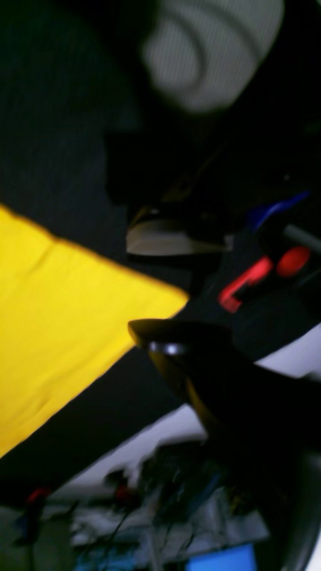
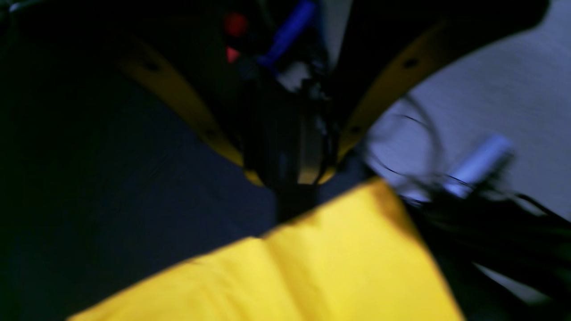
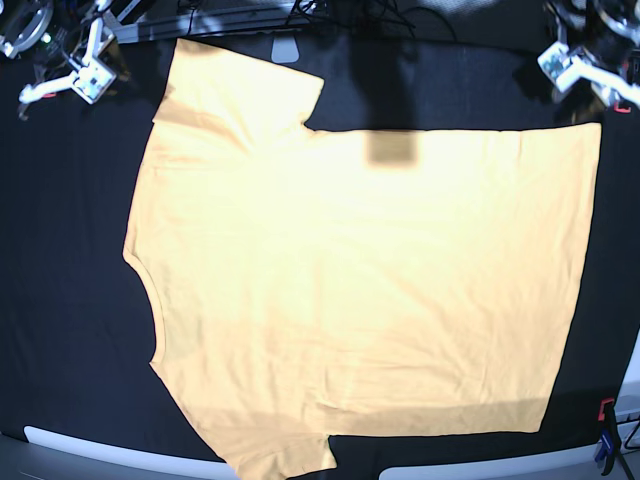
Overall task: Layout the t-shirt on the table in an organized manner, then fold the t-shirt properly
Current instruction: 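Move both grippers down to the shirt's shoulder corners and grasp them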
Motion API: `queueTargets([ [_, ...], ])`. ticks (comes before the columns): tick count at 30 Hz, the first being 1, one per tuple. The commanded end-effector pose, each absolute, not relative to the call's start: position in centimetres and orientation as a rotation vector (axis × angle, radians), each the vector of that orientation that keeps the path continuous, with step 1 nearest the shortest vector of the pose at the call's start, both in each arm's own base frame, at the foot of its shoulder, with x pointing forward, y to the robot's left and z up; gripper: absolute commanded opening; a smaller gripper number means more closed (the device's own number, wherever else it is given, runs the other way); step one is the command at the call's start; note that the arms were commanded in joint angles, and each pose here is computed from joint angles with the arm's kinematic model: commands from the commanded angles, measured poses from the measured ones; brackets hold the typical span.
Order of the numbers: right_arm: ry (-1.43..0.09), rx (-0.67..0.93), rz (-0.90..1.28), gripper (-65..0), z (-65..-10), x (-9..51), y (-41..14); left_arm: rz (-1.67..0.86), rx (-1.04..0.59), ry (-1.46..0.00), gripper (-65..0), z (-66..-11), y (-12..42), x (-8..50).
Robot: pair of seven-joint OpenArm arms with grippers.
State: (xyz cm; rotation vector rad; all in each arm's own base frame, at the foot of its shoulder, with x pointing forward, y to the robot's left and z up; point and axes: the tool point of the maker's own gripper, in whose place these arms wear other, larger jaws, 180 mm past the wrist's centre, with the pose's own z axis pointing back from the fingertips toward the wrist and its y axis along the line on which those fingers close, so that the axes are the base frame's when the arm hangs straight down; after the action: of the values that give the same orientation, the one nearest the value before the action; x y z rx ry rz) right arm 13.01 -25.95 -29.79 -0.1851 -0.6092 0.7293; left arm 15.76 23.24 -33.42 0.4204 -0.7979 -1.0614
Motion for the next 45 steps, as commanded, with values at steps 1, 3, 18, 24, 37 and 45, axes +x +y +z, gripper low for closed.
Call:
queueTargets([
  [1, -0.624, -0.201, 0.755, -46.7, -29.1, 13.5, -25.8, -1.084, 0.443, -0.832, -39.6, -32.7, 23.4, 16.8],
  [3, -0.608, -0.227, 0.757, -41.4, -29.2, 13.6, -26.2, -1.117, 0.437, -0.823, -37.9, -33.2, 23.9, 17.6],
  [18, -0.611, -0.227, 0.756, -40.4, -29.1, 13.7, -26.2, -1.163, 0.452, -0.68, -37.9, -37.5, 30.1, 18.4],
  [24, -0.645, -0.242, 0.751, -40.4, -28.6, 14.7, -26.2, -1.168, 0.437, -0.722, -37.9, -37.3, 29.5, 19.0],
  [37, -0.672, -0.254, 0.748, -40.4, -28.2, 15.5, -26.3, -1.216, 0.331, -0.756, -37.9, -38.9, 26.0, 18.7],
  [45, -0.644, -0.264, 0.738, -40.4, -28.5, 15.2, -26.6, -1.279, 0.34, -0.708, -37.9, -41.3, 26.1, 19.4],
])
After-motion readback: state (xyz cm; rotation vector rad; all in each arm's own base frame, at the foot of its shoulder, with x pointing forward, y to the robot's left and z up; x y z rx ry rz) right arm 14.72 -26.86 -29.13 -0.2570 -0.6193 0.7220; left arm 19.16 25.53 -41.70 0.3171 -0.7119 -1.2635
